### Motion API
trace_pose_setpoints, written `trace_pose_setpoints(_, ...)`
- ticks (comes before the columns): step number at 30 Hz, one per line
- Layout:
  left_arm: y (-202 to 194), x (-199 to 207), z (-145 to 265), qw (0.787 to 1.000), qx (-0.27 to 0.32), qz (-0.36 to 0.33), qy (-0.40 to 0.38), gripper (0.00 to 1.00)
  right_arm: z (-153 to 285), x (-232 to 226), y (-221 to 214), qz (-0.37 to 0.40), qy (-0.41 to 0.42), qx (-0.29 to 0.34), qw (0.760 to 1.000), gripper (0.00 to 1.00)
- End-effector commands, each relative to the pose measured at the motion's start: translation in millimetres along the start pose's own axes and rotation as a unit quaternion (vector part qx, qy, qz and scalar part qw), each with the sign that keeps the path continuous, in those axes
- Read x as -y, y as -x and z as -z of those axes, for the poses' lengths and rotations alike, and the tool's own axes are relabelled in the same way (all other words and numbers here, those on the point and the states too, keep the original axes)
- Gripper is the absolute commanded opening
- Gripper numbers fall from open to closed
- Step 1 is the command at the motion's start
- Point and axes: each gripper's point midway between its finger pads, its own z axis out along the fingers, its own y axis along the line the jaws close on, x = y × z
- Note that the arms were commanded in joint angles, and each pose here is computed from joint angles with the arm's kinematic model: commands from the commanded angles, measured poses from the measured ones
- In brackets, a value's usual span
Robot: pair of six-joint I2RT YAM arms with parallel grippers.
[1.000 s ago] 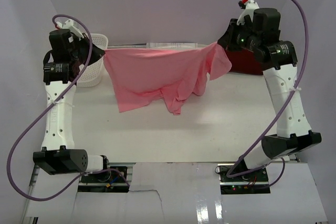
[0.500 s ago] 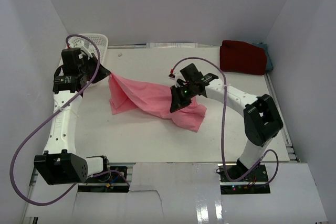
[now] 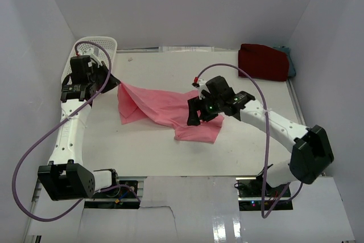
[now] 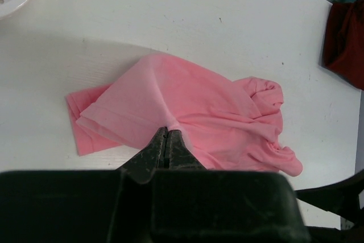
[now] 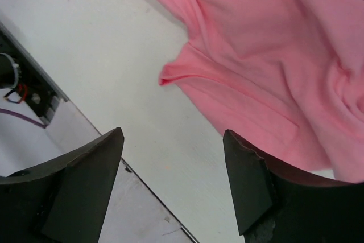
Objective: Fold and stack the t-shirts
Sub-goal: Flatten out the tshirt
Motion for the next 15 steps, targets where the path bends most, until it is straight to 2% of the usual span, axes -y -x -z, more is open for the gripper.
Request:
trace_pose_setpoints(1,7.3,2.6,1.8,1.0,0.017,-0.01,-0.007,0.0,15.0,33.6,-22.5,0.017,-0.09,0.006,0.996,0.77)
trace_pose_setpoints(4,6.2,1.3,0.3,1.0,0.016,-0.011,-0.006,0.0,14.5,52.1,-47.4,-0.003,-0.128,-0.014,0.992,0.77)
trace_pose_setpoints(8,3.1,-0.5,-1.3,1.0,0.013,-0.011,-0.005,0.0,5.3,65.1,-62.8,-0.026,-0.151,-0.038,0.987,0.7)
trace_pose_setpoints(12,1.2,-1.8,-1.1,1.0,0.012,-0.013,-0.003,0.0,-0.1,79.4,-65.0,-0.051,-0.169,-0.047,0.983,0.52)
trace_pose_setpoints(15,0.9,-2.2,-0.8,1.0,0.012,-0.014,-0.003,0.0,-1.9,90.7,-64.3,-0.069,-0.169,-0.047,0.982,0.5)
